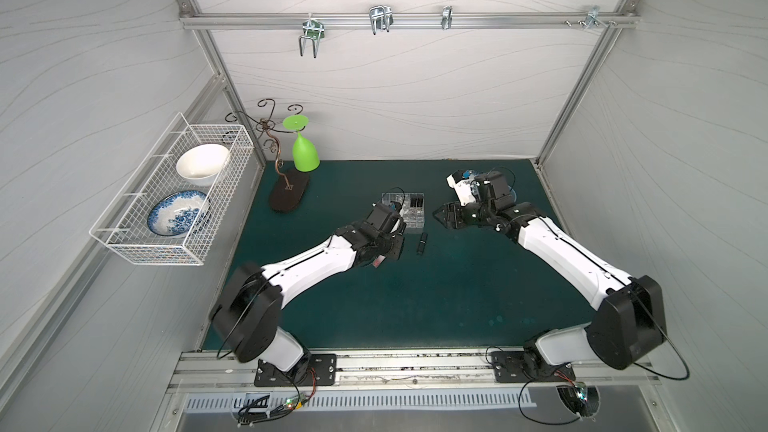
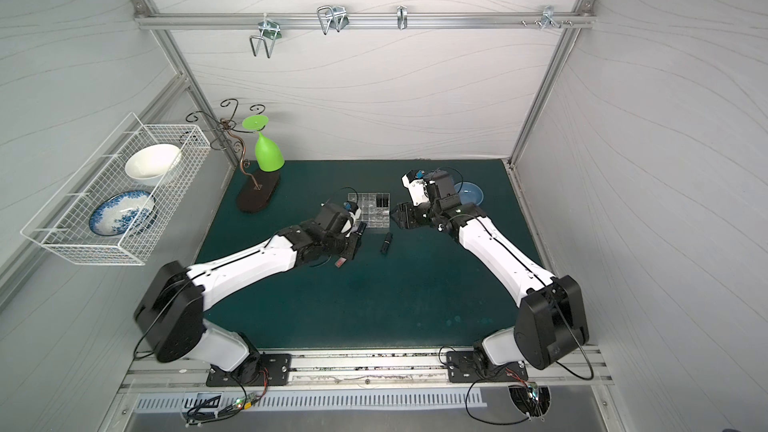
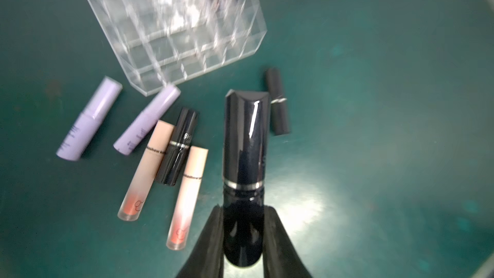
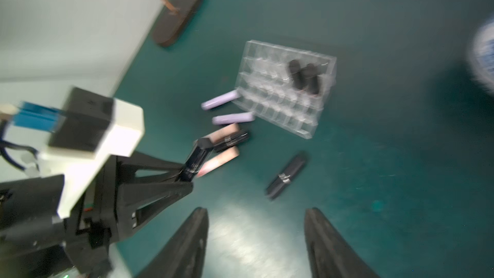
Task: Arrange the lipsticks in the organizer
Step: Pick up the lipstick at the center of the board.
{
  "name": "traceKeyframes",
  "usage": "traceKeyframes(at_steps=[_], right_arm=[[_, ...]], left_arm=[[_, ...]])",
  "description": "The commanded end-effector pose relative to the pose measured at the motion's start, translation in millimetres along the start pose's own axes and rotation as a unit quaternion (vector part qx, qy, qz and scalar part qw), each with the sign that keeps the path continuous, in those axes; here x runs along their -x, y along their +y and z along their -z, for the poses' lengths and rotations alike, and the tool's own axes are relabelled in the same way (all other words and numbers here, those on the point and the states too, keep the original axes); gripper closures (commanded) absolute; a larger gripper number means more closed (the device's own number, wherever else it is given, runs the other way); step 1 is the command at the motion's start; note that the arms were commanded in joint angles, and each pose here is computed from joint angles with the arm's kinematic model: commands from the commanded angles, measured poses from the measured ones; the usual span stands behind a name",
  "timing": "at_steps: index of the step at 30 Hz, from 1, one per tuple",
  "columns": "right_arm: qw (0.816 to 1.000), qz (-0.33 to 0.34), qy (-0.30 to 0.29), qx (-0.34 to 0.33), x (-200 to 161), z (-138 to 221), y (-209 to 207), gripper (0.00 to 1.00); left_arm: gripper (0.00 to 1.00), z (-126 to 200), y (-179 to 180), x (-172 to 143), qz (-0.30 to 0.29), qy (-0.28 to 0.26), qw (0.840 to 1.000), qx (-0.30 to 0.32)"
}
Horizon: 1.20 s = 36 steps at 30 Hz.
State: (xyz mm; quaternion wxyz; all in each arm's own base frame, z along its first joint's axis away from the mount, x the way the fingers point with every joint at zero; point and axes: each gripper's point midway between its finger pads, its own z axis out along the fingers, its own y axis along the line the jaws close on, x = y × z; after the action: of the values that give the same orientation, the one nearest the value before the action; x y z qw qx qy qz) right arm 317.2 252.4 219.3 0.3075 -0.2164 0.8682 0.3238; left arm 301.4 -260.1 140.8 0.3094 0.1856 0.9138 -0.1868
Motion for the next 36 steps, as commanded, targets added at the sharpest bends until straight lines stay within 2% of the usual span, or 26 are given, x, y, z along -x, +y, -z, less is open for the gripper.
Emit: traceKeyframes(at_steps=[1,5,8,11,17,24,29,33,36], right_arm=[[0.992,-0.009,0.029,0.12,-9,21,47,0.31],[0.98,-0.004,0.018,0.198,3,45,73,0.25],[0.967,-0.005,0.03,0.253,8,58,90,0.22],[0.959,-0.007,0.042,0.281,9,59,99,0.24],[0.955,-0.008,0.043,0.293,18,57,105,0.31],[0.957,0.014,0.081,0.278,12,43,118,0.35],[0.955,0.016,0.097,0.278,10,40,120,0.49],[0.957,0.016,0.107,0.27,9,37,117,0.49],[0.959,0.014,0.116,0.257,8,31,113,0.44]], left_arm=[[0.79,31,-38,30,-0.019,-0.077,0.991,-0.106],[0.79,61,-66,37,-0.03,-0.109,0.976,-0.187],[0.79,77,-75,38,-0.039,-0.122,0.968,-0.217],[0.79,87,-81,38,-0.047,-0.126,0.963,-0.232],[0.79,94,-85,37,-0.054,-0.13,0.959,-0.247],[0.79,97,-85,36,-0.057,-0.129,0.959,-0.247],[0.79,98,-84,36,-0.06,-0.13,0.959,-0.243],[0.79,100,-83,36,-0.061,-0.134,0.959,-0.241],[0.79,102,-83,36,-0.063,-0.134,0.959,-0.24]])
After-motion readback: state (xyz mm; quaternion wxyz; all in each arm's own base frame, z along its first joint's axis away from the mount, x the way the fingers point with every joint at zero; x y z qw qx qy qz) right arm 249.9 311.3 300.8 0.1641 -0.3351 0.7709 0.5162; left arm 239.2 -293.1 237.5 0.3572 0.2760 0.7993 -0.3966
